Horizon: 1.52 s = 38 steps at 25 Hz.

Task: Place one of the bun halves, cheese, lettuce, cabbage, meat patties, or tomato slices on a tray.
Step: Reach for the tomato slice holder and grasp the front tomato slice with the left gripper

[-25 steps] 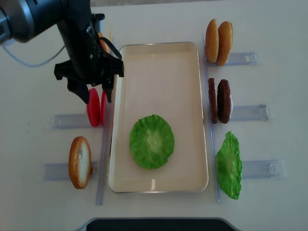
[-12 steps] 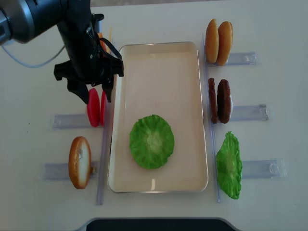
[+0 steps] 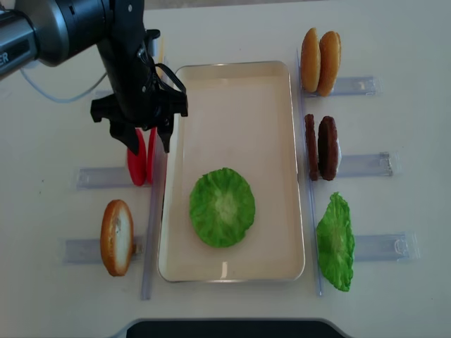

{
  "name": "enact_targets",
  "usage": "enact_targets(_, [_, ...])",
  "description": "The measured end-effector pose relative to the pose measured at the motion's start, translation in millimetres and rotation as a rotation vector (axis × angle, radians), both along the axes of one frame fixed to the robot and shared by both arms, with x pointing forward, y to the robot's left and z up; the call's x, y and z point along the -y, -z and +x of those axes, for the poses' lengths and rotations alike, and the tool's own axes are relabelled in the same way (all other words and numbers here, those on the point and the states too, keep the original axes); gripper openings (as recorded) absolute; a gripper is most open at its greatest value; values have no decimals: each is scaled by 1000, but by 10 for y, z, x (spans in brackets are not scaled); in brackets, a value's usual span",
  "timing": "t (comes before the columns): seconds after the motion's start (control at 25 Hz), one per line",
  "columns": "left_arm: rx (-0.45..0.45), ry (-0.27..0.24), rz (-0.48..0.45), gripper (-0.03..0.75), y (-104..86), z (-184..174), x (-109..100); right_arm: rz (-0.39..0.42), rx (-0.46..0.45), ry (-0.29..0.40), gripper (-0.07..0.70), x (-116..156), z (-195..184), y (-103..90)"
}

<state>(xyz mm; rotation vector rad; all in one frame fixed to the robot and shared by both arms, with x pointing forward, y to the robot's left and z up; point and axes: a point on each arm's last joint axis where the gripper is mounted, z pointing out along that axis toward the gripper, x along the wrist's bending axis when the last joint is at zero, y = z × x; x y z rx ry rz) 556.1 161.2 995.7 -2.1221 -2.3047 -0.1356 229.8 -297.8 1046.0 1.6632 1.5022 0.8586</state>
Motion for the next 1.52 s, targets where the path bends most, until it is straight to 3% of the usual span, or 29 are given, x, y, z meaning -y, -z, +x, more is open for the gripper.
enact_targets(0.76, [24, 6, -1, 461, 2, 24, 2, 0, 0, 0, 514, 0, 0, 0])
enact_targets(1.04, [-18, 7, 22, 461, 167, 63, 18, 0, 0, 0, 514, 0, 0, 0])
enact_targets(1.52, [-28, 15, 54, 444, 153, 61, -8, 0, 0, 0, 514, 0, 0, 0])
